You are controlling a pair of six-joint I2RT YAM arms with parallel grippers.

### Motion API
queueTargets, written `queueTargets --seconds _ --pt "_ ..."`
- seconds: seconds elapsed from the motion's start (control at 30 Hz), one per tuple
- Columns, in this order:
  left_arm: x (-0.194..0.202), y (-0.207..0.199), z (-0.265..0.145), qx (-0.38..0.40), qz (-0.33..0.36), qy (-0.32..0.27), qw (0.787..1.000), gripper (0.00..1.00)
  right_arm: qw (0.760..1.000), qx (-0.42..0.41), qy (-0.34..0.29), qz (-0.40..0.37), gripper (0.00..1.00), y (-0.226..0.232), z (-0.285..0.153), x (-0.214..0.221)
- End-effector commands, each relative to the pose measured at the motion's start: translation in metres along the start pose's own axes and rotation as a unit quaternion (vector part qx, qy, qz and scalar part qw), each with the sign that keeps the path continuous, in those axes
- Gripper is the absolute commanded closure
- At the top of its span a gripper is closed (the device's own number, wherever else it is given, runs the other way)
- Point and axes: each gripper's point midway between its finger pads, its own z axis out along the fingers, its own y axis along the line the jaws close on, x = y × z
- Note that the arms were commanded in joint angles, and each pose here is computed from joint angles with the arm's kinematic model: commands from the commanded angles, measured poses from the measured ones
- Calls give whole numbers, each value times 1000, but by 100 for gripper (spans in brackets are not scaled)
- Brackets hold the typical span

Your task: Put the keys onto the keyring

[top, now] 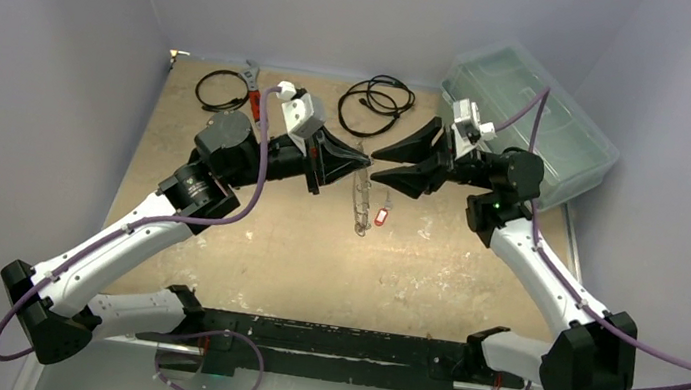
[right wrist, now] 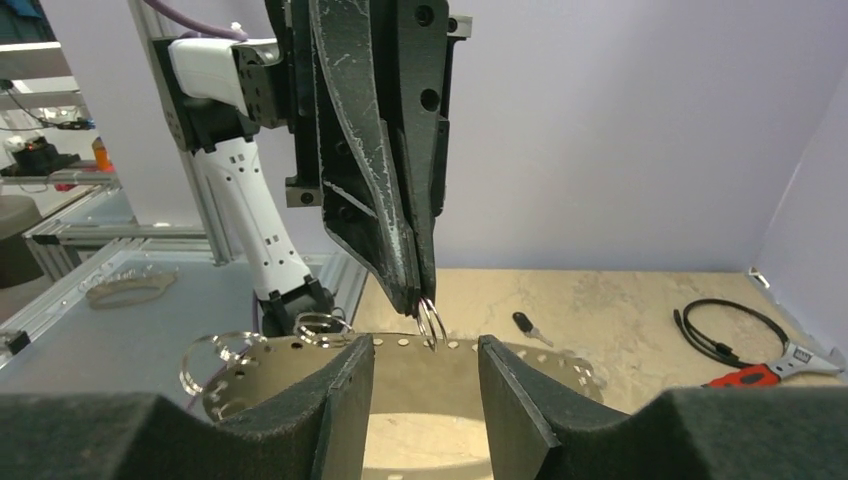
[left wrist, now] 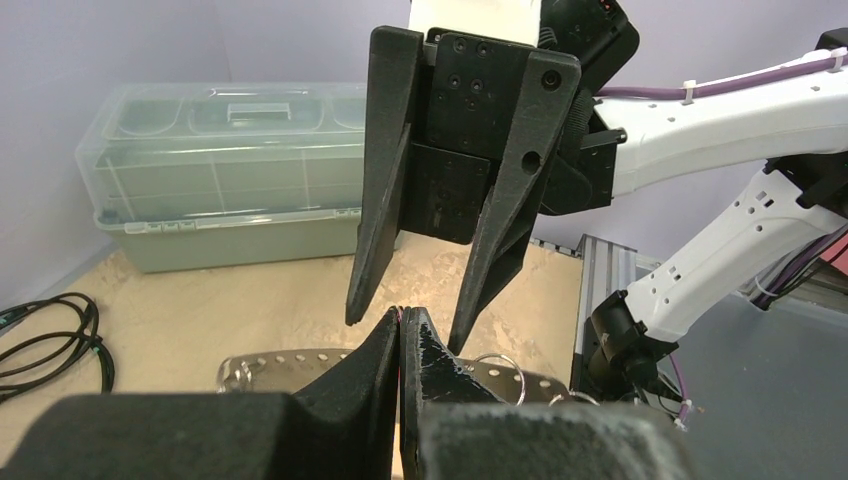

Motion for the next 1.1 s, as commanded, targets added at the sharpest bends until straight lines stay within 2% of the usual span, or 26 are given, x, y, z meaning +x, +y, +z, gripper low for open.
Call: queueTargets --seconds 0.0,0.33,0.5,0.63,0.87,0.9,1.0,1.07 --pt "-28 -8 -5 11 16 -48 999 100 999 -23 -13 -33 55 13 5 -22" --pt "-29 -10 -6 15 16 -50 998 100 999 -25 -14 -26 67 9 10 -18" --pt "-27 -9 -5 15 16 -50 999 100 999 -27 -14 -29 79 10 10 -19" --pt "-26 -8 -5 11 15 -49 999 100 999 -27 -17 -35 99 13 10 -22" --pt "-23 1 -9 -16 23 -35 999 100 999 -6 -8 -47 100 8 10 -23" --pt "-22 3 -10 -23 26 -30 999 96 999 2 -2 -50 100 5 10 -22" --pt "-19 9 -17 -47 37 -8 998 66 997 40 30 -54 100 -10 11 -14" --pt "-16 13 -21 -59 43 9 997 54 994 73 67 -48 100 -20 10 -1"
